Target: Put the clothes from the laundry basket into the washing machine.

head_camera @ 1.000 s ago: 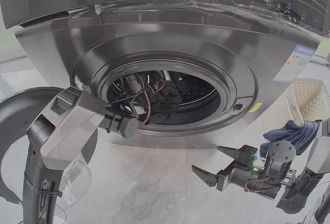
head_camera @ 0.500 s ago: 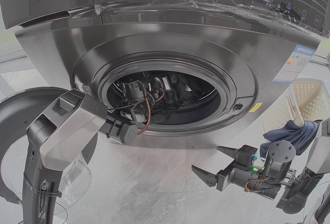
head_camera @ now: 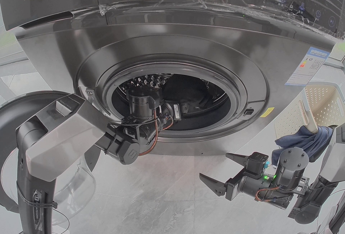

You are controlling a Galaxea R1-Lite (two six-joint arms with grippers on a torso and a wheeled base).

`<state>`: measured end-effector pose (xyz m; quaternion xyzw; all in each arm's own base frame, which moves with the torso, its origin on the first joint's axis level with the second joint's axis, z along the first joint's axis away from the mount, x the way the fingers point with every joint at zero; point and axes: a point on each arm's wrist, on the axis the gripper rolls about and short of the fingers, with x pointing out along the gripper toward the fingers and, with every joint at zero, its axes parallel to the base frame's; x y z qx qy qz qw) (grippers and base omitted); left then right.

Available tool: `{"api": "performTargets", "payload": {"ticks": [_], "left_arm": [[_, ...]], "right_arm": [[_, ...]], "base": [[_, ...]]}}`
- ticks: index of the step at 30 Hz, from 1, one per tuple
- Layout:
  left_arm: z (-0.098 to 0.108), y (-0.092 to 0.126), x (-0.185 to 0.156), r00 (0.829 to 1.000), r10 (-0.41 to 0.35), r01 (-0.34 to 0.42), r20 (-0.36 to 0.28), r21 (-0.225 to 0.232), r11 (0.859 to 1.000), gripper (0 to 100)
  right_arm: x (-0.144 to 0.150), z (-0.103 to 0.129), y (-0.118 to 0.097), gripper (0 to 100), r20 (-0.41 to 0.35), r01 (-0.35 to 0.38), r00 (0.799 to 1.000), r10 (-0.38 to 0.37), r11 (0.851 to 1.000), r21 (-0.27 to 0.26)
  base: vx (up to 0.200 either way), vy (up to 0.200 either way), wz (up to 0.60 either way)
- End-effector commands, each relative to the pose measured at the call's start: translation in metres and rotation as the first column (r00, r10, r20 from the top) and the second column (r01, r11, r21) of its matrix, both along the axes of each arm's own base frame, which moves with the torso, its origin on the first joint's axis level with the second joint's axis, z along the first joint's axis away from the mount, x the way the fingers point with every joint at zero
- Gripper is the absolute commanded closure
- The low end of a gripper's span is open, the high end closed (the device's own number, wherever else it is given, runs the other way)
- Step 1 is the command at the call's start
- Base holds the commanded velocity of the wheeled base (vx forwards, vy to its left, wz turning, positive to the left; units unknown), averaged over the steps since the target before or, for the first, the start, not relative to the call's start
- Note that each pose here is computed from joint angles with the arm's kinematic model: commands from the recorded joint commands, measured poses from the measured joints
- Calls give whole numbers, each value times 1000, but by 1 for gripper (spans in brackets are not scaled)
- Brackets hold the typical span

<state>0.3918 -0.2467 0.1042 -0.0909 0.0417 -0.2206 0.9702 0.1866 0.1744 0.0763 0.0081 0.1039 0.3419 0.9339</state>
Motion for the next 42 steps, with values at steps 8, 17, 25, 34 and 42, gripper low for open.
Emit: {"api": "performTargets", "payload": {"ticks": [8, 17, 25, 34, 42], "left_arm": [[-21, -6, 17, 1000, 14, -14, -17, 8, 1000, 100], [6, -22, 61, 979, 129, -103, 159, -163, 981, 100], [28, -22, 62, 968, 144, -94, 203, -240, 966, 100], [31, -18, 45, 982, 128, -90, 141, -246, 965, 0], [25, -7, -3, 997, 83, -84, -11, -129, 988, 0]], "right_arm": [[-1, 0, 2, 0, 0, -8, 1000, 8, 1000, 0], [-1, 0, 3, 0, 1, -10, 1000, 10, 1000, 1], [-1, -1, 3, 0, -1, -10, 1000, 10, 1000, 1], [-1, -2, 2, 0, -6, -8, 1000, 8, 1000, -3], [-1, -2, 3, 0, -6, -10, 1000, 10, 1000, -3]], "base": [[0, 0, 0], [0, 0, 0], [0, 0, 0], [0, 0, 0], [0, 0, 0]]}}
